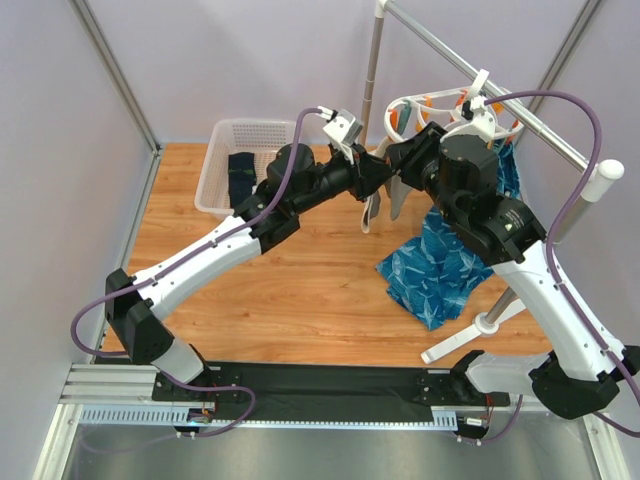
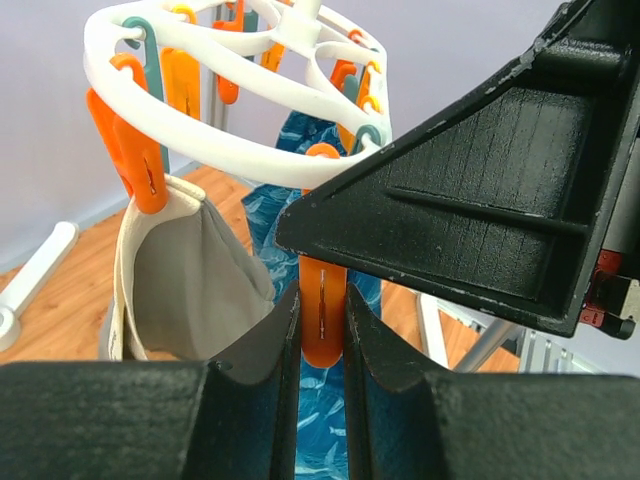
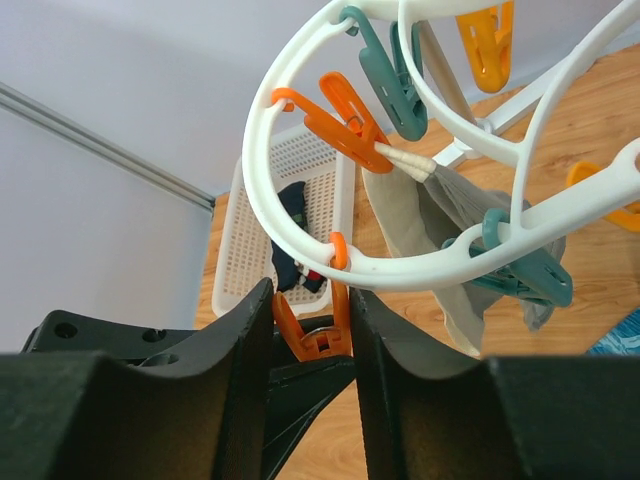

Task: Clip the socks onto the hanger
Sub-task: Open the clamp at the hanger, then adjust the sock in the bin.

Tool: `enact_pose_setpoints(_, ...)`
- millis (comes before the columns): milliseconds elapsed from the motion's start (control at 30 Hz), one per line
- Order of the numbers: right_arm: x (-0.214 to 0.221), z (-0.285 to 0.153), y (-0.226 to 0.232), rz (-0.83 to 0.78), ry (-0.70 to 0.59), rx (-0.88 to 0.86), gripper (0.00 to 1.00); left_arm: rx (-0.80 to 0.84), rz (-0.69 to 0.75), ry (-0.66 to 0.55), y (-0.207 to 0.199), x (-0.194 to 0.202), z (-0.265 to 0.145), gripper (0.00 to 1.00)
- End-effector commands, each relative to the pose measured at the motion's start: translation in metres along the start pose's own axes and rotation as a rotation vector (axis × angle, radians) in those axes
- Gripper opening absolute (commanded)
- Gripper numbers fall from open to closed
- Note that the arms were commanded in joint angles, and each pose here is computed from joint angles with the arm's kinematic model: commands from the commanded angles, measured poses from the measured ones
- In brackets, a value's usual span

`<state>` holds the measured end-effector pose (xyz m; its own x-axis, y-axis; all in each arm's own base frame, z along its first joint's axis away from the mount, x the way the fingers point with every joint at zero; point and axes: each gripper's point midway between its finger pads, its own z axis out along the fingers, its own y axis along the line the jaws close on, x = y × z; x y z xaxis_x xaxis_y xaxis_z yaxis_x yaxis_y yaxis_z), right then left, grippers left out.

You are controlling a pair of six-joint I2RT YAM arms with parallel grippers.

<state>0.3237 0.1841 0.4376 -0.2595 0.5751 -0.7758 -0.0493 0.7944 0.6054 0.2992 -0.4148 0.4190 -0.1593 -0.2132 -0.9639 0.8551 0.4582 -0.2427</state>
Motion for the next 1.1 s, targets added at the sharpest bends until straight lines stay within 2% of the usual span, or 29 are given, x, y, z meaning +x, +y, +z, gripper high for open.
enact_pose_setpoints(0, -0.016, -0.002, 0.007, 0.028, -0.046, -0.014, 0.35, 0.004, 0.049, -0.039, -0.010, -0.021, -0.008, 0.00)
enact_pose_setpoints(100, -0.012, 0.002, 0.006, 0.018, -0.031, -0.004, 0.38, -0.010, 0.053, -0.028, -0.008, -0.018, -0.006, 0.00)
enact_pose_setpoints(167, -0.012, 0.001, 0.006, 0.016, -0.028, 0.001, 0.35, -0.013, 0.060, -0.027, -0.008, -0.019, -0.006, 0.00)
enact_pose_setpoints(200, -0.011, 0.002, 0.005, 0.010, -0.025, 0.004, 0.27, -0.014, 0.060, -0.025, -0.008, -0.019, -0.006, 0.00)
enact_pose_setpoints(233, -0.010, 0.004, 0.005, 0.005, -0.019, 0.008, 0.04, -0.009, 0.060, -0.028, -0.010, -0.020, -0.006, 0.00)
enact_pose_setpoints(267, -0.010, 0.004, 0.005, 0.000, -0.013, 0.016, 0.00, -0.012, 0.058, -0.026, -0.010, -0.020, -0.007, 0.01)
enact_pose_setpoints(300, -0.008, 0.005, 0.005, -0.005, -0.002, 0.016, 0.00, -0.019, 0.060, -0.038, -0.010, -0.026, -0.012, 0.14)
enact_pose_setpoints(333, -0.007, 0.006, 0.005, -0.012, 0.002, 0.017, 0.00, -0.027, 0.059, -0.043, -0.009, -0.028, -0.015, 0.42)
enact_pose_setpoints(367, -0.004, 0.008, 0.003, -0.016, 0.013, 0.027, 0.00, -0.045, 0.059, -0.039, -0.007, -0.028, -0.020, 0.51)
enact_pose_setpoints(400, -0.001, 0.009, 0.002, -0.022, 0.020, 0.023, 0.00, -0.061, 0.061, -0.039, -0.005, -0.030, -0.025, 0.69)
enact_pose_setpoints(433, -0.002, 0.008, 0.003, -0.019, 0.016, 0.020, 0.00, -0.073, 0.065, -0.062, -0.006, -0.044, -0.037, 0.79)
enact_pose_setpoints(500, -0.004, 0.008, 0.002, -0.021, 0.013, 0.016, 0.00, -0.115, 0.040, -0.017, 0.003, -0.041, -0.054, 0.79)
enact_pose_setpoints(533, -0.002, 0.008, -0.001, -0.036, 0.021, 0.023, 0.00, -0.145, 0.000, -0.024, 0.013, -0.054, -0.069, 0.77)
enact_pose_setpoints(567, -0.003, 0.008, -0.002, -0.043, 0.022, 0.024, 0.00, -0.181, -0.034, 0.038, 0.022, -0.043, -0.082, 0.74)
enact_pose_setpoints(600, -0.001, 0.008, -0.002, -0.050, 0.033, 0.019, 0.00, -0.237, -0.083, 0.016, 0.039, -0.055, -0.101, 0.70)
enact_pose_setpoints(633, 0.002, 0.008, -0.004, -0.064, 0.042, 0.019, 0.00, -0.271, -0.118, 0.060, 0.049, -0.043, -0.113, 0.68)
enact_pose_setpoints(700, 0.003, 0.007, -0.005, -0.068, 0.050, 0.006, 0.00, -0.329, -0.155, 0.065, 0.064, -0.046, -0.135, 0.67)
enact_pose_setpoints(800, 0.003, 0.003, -0.009, -0.094, 0.061, 0.001, 0.00, -0.509, -0.223, 0.123, 0.121, -0.033, -0.168, 0.58)
enact_pose_setpoints(867, 0.004, 0.002, -0.015, -0.112, 0.061, 0.010, 0.00, -0.569, -0.268, 0.170, 0.145, -0.018, -0.178, 0.56)
enact_pose_setpoints(900, 0.000, -0.001, -0.018, -0.110, 0.052, 0.010, 0.00, -0.638, -0.289, 0.198, 0.175, -0.005, -0.184, 0.56)
enact_pose_setpoints(967, 0.001, -0.001, -0.020, -0.101, 0.048, -0.003, 0.00, -0.707, -0.307, 0.222, 0.207, 0.007, -0.189, 0.56)
enact_pose_setpoints(1000, 0.002, -0.002, -0.017, -0.097, 0.059, -0.026, 0.00, -0.746, -0.318, 0.268, 0.239, 0.027, -0.188, 0.57)
enact_pose_setpoints(1033, 0.006, -0.001, -0.017, -0.098, 0.069, -0.030, 0.00, -0.772, -0.317, 0.287, 0.254, 0.029, -0.187, 0.57)
enact_pose_setpoints(1067, 0.010, -0.002, -0.016, -0.096, 0.087, -0.042, 0.00, -0.806, -0.304, 0.336, 0.287, 0.038, -0.180, 0.57)
